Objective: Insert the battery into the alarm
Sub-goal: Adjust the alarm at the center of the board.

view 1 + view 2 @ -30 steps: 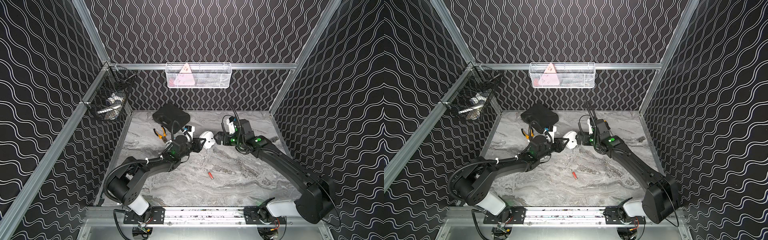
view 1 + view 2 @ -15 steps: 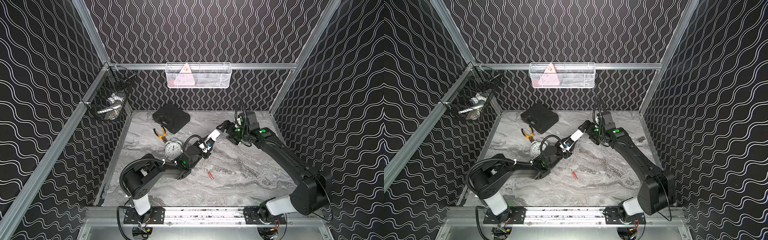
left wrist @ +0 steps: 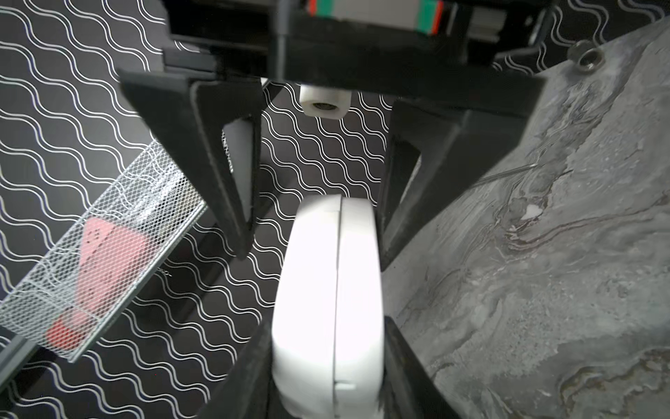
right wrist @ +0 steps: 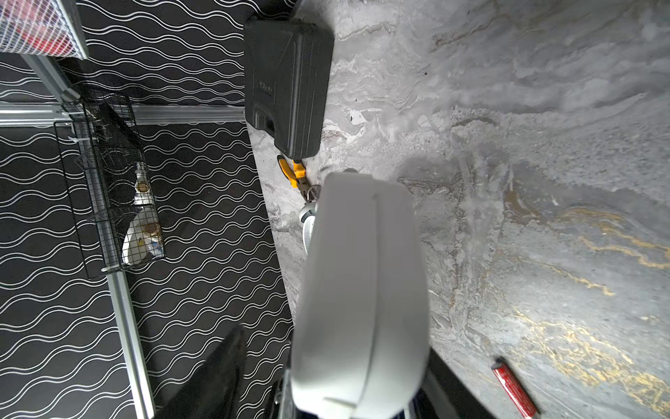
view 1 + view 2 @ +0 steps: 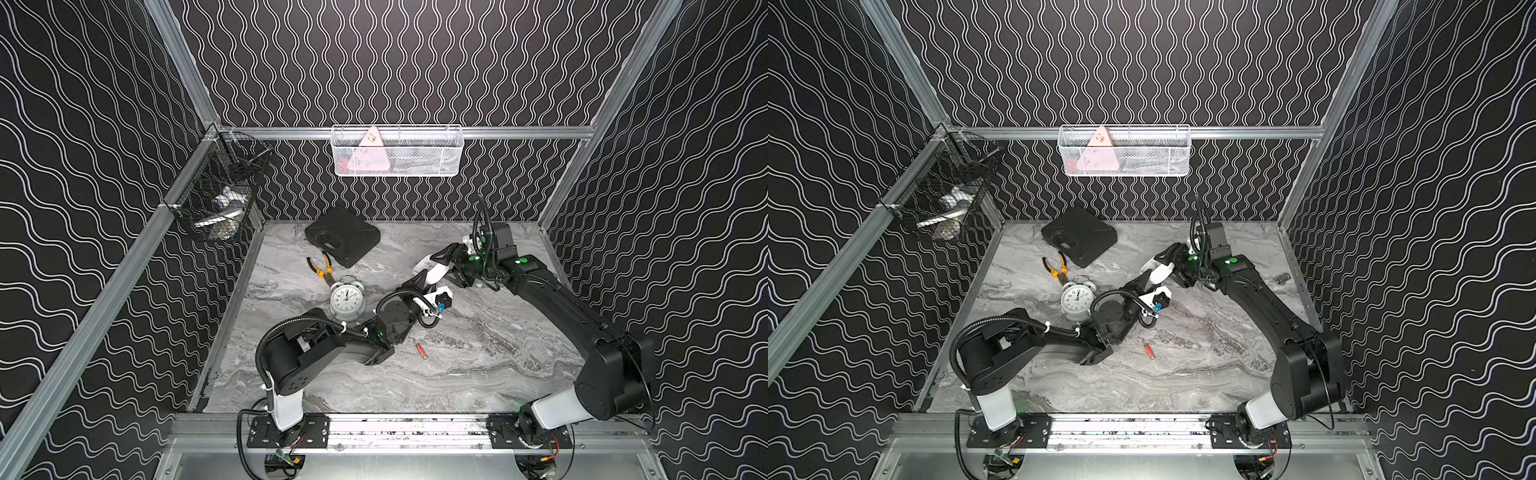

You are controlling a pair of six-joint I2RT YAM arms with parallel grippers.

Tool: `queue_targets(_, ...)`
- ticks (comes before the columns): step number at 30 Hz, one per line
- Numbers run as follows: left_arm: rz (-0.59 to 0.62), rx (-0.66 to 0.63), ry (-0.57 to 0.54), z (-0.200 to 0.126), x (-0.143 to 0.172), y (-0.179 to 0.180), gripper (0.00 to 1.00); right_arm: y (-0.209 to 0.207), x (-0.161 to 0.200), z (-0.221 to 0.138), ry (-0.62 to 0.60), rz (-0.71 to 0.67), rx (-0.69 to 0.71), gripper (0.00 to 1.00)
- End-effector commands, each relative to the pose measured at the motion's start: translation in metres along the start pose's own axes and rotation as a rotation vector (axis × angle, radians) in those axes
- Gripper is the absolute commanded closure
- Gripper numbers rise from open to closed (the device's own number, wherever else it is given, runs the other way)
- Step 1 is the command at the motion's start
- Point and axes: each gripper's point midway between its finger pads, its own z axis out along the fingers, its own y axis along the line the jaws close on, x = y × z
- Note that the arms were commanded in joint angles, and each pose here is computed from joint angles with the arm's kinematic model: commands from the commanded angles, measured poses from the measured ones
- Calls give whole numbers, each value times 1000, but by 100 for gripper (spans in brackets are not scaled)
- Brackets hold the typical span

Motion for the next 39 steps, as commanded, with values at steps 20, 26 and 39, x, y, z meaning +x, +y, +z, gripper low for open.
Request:
queue_targets(20,161,-113,-20,2,-10,6,82,-3,-2,4,33,35,-38,61)
queue_targets(26,163,-106,-25,1,-12,4,72,-2,-1,4,34,34,-47,61)
queue_targets(39,122,-55,-35,-10,-21,-15,25,-4,-9,0,1,33,-56,62)
